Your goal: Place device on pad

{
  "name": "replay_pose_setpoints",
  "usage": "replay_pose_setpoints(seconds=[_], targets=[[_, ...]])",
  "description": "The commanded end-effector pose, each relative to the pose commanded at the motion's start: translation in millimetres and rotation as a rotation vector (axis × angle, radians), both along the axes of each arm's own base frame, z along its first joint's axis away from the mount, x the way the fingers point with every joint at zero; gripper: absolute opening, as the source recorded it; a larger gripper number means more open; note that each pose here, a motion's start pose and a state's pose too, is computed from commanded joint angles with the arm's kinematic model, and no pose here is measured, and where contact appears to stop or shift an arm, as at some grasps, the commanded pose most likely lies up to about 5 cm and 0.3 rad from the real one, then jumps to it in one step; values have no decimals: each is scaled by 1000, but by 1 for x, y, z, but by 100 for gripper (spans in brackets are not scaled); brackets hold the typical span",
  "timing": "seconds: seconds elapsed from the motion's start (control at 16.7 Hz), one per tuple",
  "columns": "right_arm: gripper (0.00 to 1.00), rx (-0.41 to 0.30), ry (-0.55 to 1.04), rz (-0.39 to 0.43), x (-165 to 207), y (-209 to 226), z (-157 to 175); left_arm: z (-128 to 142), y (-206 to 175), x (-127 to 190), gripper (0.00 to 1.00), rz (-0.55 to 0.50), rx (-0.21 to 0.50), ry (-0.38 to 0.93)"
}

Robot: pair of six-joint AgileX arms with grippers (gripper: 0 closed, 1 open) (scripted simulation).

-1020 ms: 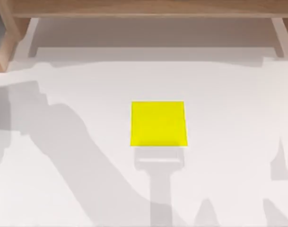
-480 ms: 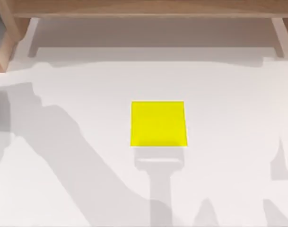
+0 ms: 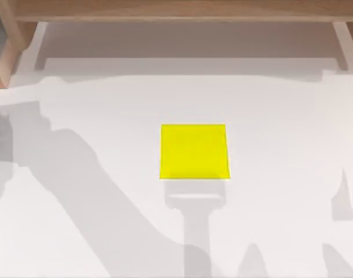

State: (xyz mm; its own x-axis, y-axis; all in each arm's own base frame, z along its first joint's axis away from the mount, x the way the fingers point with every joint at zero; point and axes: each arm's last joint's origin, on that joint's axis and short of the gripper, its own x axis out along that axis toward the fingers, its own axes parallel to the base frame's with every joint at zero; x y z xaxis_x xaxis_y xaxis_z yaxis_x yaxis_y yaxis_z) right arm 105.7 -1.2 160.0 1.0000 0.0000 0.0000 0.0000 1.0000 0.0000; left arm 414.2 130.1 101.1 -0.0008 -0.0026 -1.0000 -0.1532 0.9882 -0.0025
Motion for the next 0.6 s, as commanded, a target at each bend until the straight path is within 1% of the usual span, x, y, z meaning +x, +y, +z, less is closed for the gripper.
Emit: replay_pose_setpoints(seconds=[0.18, 0.24, 0.6], targets=[[100, 0, 0, 0, 0, 0, 0, 0, 0, 0, 2, 0, 0, 0], [100, 0, 0, 0, 0, 0, 0, 0, 0, 0, 0, 0, 0, 0], [100, 0, 0, 0, 0, 0, 0, 0, 0, 0, 0, 0, 0, 0]])
